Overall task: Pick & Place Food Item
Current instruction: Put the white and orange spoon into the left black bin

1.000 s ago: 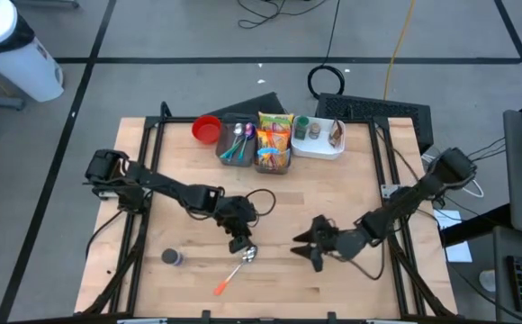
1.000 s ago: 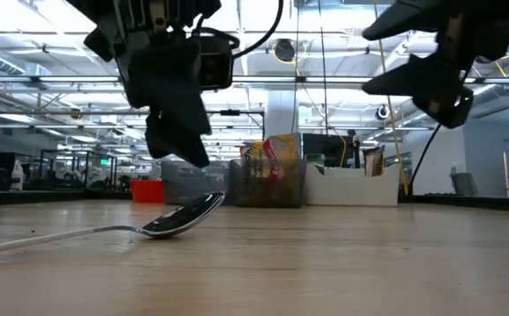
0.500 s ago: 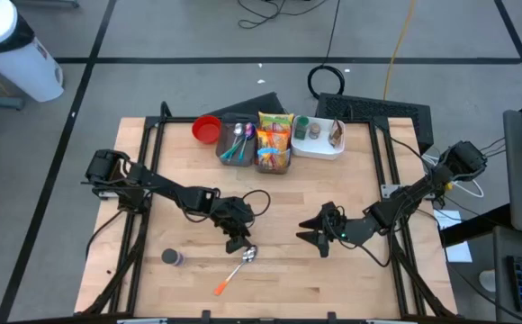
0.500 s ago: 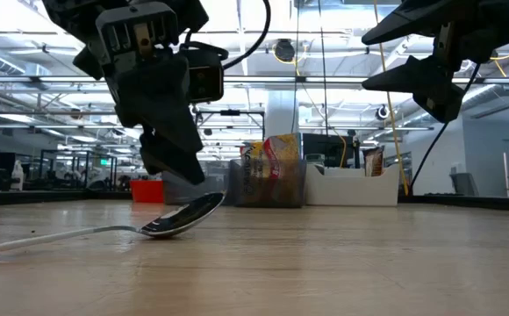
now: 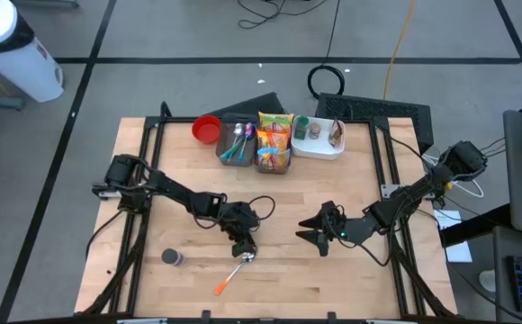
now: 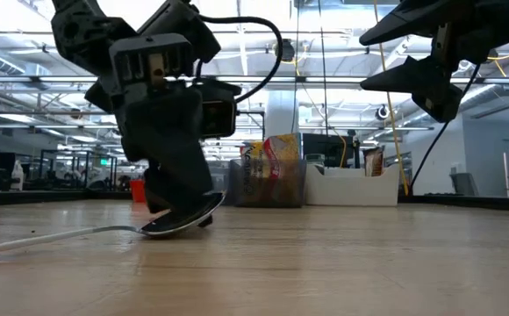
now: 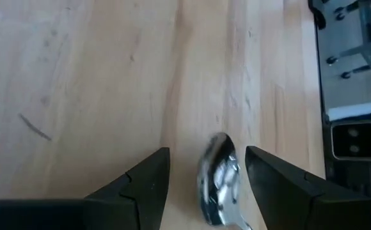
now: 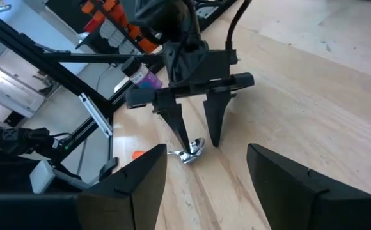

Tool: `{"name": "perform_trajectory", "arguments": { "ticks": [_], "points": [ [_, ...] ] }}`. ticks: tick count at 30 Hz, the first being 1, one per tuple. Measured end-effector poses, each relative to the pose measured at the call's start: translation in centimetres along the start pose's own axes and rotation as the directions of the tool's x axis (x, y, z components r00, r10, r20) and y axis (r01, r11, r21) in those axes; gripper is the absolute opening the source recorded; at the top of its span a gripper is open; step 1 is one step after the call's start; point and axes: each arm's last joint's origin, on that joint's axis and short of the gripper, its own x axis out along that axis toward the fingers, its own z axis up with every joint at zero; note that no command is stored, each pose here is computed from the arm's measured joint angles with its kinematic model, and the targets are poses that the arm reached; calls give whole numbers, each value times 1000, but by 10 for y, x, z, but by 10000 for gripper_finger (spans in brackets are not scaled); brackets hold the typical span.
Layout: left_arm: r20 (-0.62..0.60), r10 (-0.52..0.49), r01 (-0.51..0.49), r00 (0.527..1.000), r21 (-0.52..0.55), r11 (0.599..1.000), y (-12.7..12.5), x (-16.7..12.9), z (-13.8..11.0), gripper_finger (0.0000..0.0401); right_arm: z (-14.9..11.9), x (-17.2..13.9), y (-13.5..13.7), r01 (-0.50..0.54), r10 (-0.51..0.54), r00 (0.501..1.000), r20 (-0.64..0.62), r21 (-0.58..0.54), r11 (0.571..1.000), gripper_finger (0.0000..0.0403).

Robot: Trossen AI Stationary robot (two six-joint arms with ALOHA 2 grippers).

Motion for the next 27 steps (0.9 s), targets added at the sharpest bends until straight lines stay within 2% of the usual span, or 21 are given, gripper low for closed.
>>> {"name": "perform_trajectory", "arguments": {
  "ticks": [3, 6, 14, 18, 21, 24, 27],
  "points": [
    [-19, -2, 2, 1000, 12, 1000, -1, 3, -3, 200, 0, 0, 0, 0, 0, 1000, -1, 5, 1000, 210],
    [-30, -1, 1, 1000, 8, 1000, -2, 3, -5, 166, 0, 0, 0, 0, 0, 1000, 0, 7, 1000, 210],
    [-34, 0, -1, 999, -22, 1000, -1, 3, -5, 17, 0, 0, -1, 6, -6, 1000, -4, 3, 1000, 210],
    [-22, -8, 6, 1000, -84, 996, 2, 0, 0, 15, 0, 0, -1, 6, -6, 1000, -4, 10, 1000, 210],
    [4, -13, 13, 1000, -92, 996, 0, -7, 8, 7, 0, 0, -1, 6, -6, 1000, -4, 11, 1000, 210],
    [88, -43, 49, 995, -66, 997, -11, -22, 25, 7, 0, 0, -1, 5, -5, 1000, -4, 11, 1000, 210],
    [186, -28, 36, 982, -45, 998, -20, -44, 39, 5, 0, 0, 0, 5, -5, 1000, -4, 12, 1000, 210]
  ]
}}
